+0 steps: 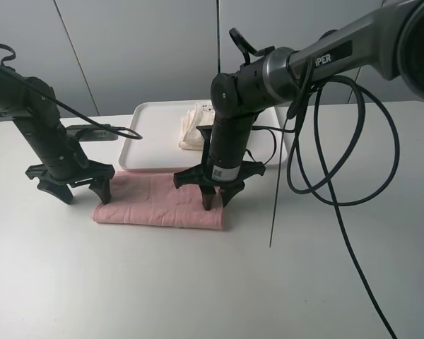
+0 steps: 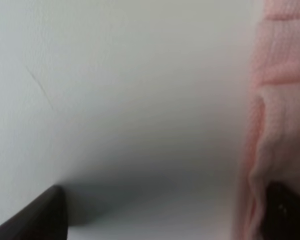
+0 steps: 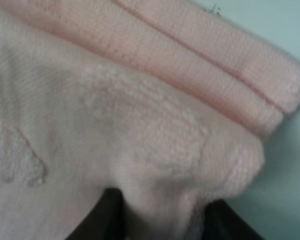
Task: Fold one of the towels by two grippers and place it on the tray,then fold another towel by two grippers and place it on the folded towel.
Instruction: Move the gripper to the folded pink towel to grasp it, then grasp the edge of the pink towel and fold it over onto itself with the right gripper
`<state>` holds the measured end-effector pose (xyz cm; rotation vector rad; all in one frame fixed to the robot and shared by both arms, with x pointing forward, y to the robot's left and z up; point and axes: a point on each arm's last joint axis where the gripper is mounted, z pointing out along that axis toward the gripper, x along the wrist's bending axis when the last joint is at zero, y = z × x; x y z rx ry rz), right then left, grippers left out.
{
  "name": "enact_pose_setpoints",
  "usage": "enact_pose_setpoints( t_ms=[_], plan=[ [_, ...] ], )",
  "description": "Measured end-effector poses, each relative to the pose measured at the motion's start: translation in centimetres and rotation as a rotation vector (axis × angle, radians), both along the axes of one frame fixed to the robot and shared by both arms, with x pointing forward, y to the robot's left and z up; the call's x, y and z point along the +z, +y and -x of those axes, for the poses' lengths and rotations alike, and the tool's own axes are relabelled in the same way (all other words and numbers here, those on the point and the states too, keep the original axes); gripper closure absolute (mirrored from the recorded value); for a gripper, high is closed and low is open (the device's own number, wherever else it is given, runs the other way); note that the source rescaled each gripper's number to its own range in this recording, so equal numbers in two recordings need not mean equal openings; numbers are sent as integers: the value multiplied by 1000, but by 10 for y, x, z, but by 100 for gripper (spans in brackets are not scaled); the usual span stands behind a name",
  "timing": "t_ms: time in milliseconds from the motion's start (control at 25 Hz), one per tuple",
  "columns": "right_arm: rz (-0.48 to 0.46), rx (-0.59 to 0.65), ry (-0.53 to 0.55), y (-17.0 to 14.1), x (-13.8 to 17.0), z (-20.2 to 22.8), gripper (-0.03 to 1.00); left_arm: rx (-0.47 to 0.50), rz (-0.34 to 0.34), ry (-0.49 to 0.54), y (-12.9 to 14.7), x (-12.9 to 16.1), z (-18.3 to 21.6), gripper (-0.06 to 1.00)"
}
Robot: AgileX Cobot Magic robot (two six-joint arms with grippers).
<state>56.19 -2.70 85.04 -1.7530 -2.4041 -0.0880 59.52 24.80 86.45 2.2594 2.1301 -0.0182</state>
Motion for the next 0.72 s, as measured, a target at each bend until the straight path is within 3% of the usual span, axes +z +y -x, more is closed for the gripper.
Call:
enact_pose_setpoints(
  t_ms=[160, 720],
  plan=[
    [-31, 0, 19, 2, -1, 0, 92, 0, 0, 2, 0, -1, 0, -5],
    [-43, 4, 3, 3, 6, -1, 92, -1, -1, 2, 0, -1, 0, -5]
  ],
)
